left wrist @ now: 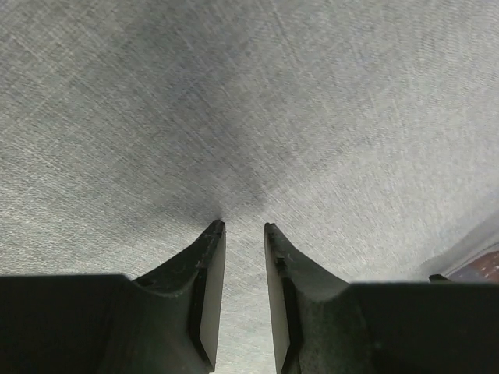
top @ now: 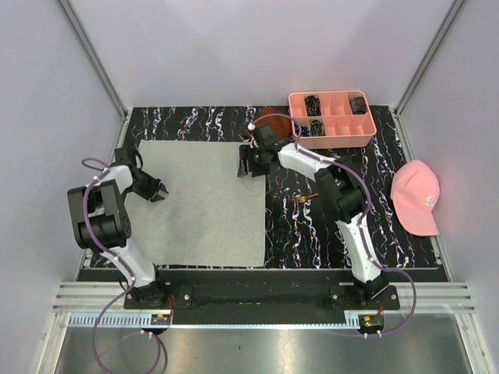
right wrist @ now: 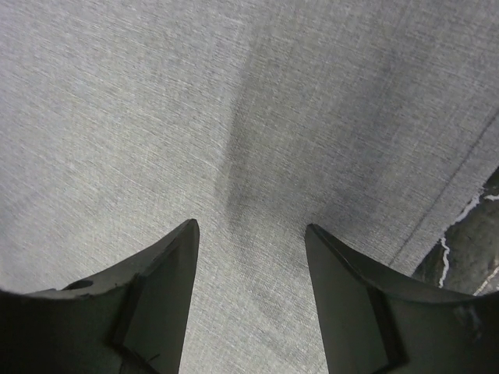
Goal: Fold the napkin into a case and place the utensils inside
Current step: Pick up the flattened napkin from the center of the board.
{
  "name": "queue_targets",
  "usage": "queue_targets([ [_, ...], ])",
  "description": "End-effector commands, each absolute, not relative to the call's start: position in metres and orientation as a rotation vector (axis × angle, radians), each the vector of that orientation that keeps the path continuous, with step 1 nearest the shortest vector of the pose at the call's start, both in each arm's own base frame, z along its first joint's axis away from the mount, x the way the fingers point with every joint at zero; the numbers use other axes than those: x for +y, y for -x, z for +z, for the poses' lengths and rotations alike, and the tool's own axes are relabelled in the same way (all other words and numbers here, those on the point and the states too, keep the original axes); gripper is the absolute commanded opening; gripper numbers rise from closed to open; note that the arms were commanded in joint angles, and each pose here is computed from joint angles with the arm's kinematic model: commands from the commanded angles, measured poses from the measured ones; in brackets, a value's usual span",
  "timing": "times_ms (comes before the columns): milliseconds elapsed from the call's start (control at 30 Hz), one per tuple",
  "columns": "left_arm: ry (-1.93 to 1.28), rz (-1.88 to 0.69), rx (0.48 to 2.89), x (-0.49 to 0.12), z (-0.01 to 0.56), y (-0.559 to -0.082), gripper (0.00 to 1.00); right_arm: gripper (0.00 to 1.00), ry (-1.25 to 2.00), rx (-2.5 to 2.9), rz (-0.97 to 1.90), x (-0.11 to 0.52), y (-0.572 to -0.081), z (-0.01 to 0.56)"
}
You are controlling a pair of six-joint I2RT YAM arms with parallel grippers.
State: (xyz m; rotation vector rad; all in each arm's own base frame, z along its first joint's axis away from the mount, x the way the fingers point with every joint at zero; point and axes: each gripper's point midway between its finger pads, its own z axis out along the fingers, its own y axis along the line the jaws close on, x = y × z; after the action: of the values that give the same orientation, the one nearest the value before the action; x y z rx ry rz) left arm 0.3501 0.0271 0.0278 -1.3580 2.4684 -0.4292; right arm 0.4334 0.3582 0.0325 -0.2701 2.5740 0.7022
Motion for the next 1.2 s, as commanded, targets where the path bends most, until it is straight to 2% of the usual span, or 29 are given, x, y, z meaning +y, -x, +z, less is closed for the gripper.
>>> queue_targets([
  [0, 1.377, -0.349, 2.482, 0.039, 0.014, -0.355, 0.28, 0.66, 0.323, 2.583, 0.674, 0.358, -0.424, 0.034],
  [100, 1.432, -0.331, 2.487, 0.045, 0.001, -0.364, 0.28, 0.66, 0.309, 2.594, 0.655, 0.36, -0.431, 0.022],
  [167, 1.41, -0.518, 2.471, 0.033, 0.004, -0.387, 0.28, 0.67, 0.294, 2.591, 0.609, 0.36, -0.441, 0.014],
  [233, 1.359, -0.561, 2.485, 0.032, -0.002, -0.407, 0.29, 0.67, 0.29, 2.593, 0.575, 0.358, -0.449, 0.01],
  [267, 1.299, -0.583, 2.466, 0.036, 0.012, -0.429, 0.29, 0.67, 0.275, 2.586, 0.533, 0.353, -0.455, 0.009],
  [400, 1.25, -0.553, 2.478, 0.045, 0.03, -0.44, 0.32, 0.67, 0.298, 2.579, 0.489, 0.35, -0.465, 0.014],
  [433, 1.207, -0.519, 2.434, 0.05, 0.054, -0.441, 0.34, 0.68, 0.311, 2.567, 0.488, 0.35, -0.467, 0.018],
  [467, 1.203, -0.428, 2.433, 0.058, 0.055, -0.429, 0.41, 0.7, 0.319, 2.558, 0.506, 0.353, -0.467, 0.023],
  [533, 1.139, -0.376, 2.358, 0.061, 0.094, -0.416, 0.45, 0.74, 0.331, 2.541, 0.54, 0.36, -0.467, 0.041],
  [567, 1.157, -0.31, 2.378, 0.062, 0.084, -0.393, 0.48, 0.77, 0.338, 2.537, 0.544, 0.363, -0.464, 0.048],
  [600, 1.152, -0.285, 2.367, 0.062, 0.089, -0.381, 0.53, 0.84, 0.344, 2.546, 0.53, 0.363, -0.459, 0.054],
  [633, 1.122, -0.28, 2.317, 0.061, 0.109, -0.371, 0.54, 0.89, 0.35, 2.529, 0.526, 0.367, -0.454, 0.069],
  [700, 1.116, -0.272, 2.342, 0.053, 0.101, -0.344, 0.55, 1.0, 0.316, 2.535, 0.466, 0.358, -0.446, 0.077],
  [733, 1.089, -0.282, 2.306, 0.05, 0.115, -0.338, 0.55, 1.0, 0.263, 2.492, 0.422, 0.349, -0.449, 0.097],
  [900, 1.011, -0.395, 2.331, 0.005, 0.112, -0.306, 0.54, 1.0, 0.201, 2.437, 0.329, 0.313, -0.453, 0.119],
  [1000, 0.827, -0.413, 2.388, -0.049, 0.115, -0.297, 0.52, 1.0, 0.222, 2.465, 0.322, 0.298, -0.456, 0.113],
  [1033, 0.685, -0.449, 2.433, -0.086, 0.116, -0.289, 0.51, 1.0, 0.218, 2.473, 0.323, 0.293, -0.457, 0.112],
  [1100, 0.553, -0.41, 2.444, -0.113, 0.116, -0.284, 0.5, 0.98, 0.173, 2.494, 0.304, 0.274, -0.461, 0.106],
  [1167, 0.351, -0.389, 2.484, -0.154, 0.109, -0.27, 0.5, 0.95, 0.173, 2.517, 0.395, 0.27, -0.459, 0.107],
])
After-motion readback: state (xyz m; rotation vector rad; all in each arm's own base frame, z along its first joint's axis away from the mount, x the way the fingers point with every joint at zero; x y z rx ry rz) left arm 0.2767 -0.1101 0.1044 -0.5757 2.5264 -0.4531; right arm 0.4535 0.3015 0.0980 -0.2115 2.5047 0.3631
